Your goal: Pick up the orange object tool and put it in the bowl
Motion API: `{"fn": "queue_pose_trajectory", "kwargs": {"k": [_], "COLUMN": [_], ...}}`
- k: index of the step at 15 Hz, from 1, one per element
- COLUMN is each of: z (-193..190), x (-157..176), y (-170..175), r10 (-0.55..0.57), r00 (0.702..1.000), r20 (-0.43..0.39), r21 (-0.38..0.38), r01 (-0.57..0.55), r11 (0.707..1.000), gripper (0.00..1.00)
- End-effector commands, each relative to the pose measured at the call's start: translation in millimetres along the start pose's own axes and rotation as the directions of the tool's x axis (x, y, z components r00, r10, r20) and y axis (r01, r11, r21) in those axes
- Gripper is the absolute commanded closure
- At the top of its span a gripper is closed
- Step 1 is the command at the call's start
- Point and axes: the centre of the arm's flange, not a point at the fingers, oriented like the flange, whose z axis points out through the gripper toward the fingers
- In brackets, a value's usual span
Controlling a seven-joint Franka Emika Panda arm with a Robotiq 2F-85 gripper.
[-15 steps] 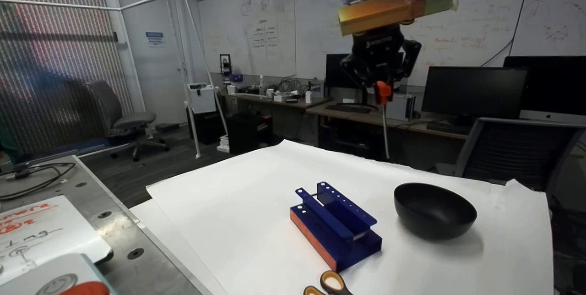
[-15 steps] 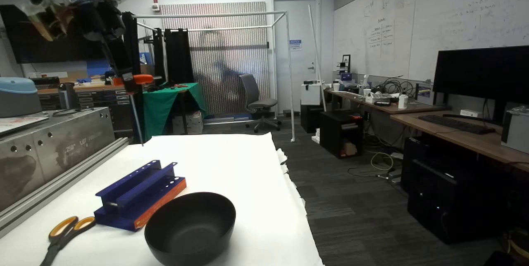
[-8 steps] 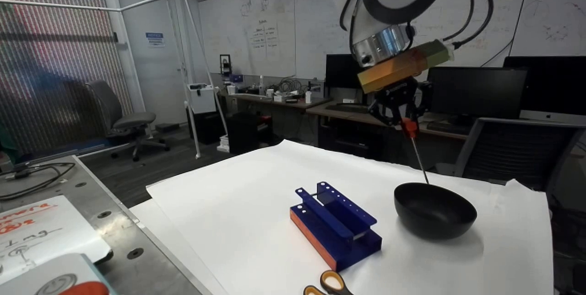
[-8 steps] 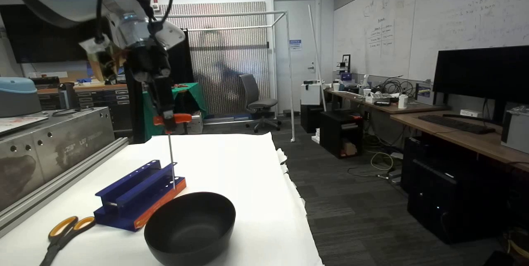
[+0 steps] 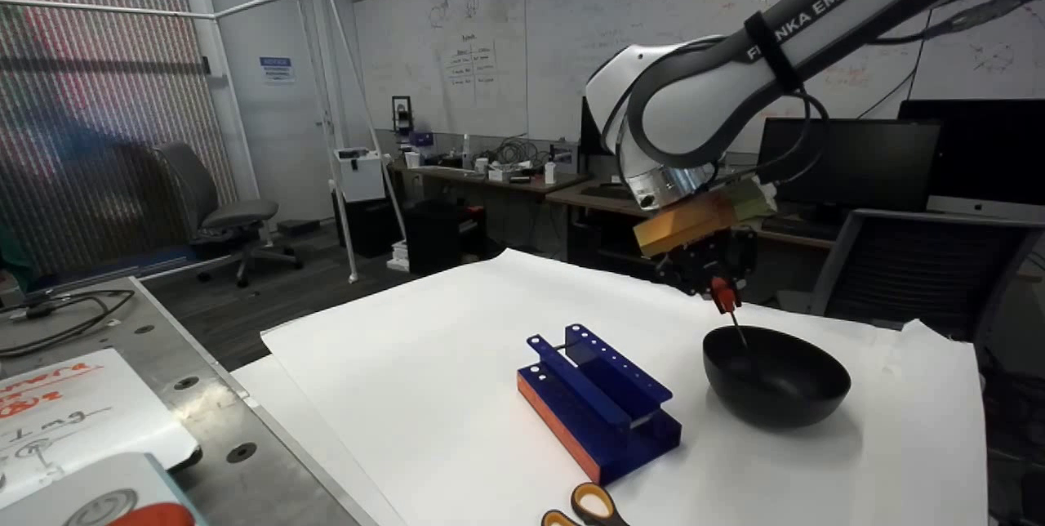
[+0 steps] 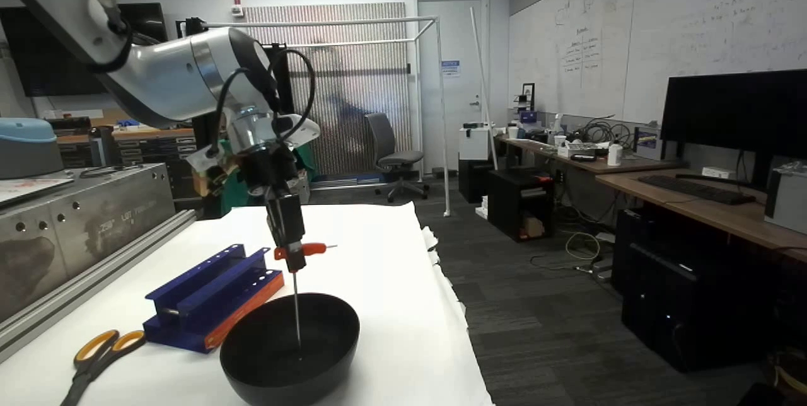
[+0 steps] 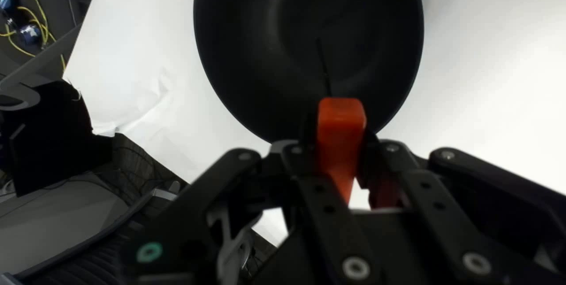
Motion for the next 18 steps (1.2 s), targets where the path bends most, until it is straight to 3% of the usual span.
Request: {"fn": "queue_pose_trajectory", "kwargs": {"k": [1, 2, 3, 5, 8, 10, 11, 15, 18], "z": [16, 20, 23, 26, 27, 20, 10, -35, -77], "x": [8, 9, 10, 11, 12, 8, 4, -18, -47], "y": [-2, -2, -3, -4, -4, -1, 4, 30, 53], "r10": [0.006, 0.008, 0.009, 0.013, 0.014, -0.001, 0.002, 0.019, -0.011], "r00": [1.0, 1.0, 1.0, 1.0, 1.0, 1.0, 1.0, 1.0, 0.991], "r20": [-0.006, -0.001, 0.004, 0.009, 0.015, 0.015, 0.008, -0.015, -0.131], "r21": [-0.016, -0.023, -0.025, -0.031, -0.026, 0.041, 0.133, 0.325, 0.415], "r01": [-0.007, -0.008, -0.009, -0.013, -0.014, 0.0, -0.003, -0.013, 0.065], "r11": [1.0, 1.0, 1.0, 0.999, 1.0, 0.999, 0.991, 0.946, 0.908], "gripper": [0.95, 0.92, 0.55, 0.46, 0.22, 0.08, 0.01, 0.0, 0.0]}}
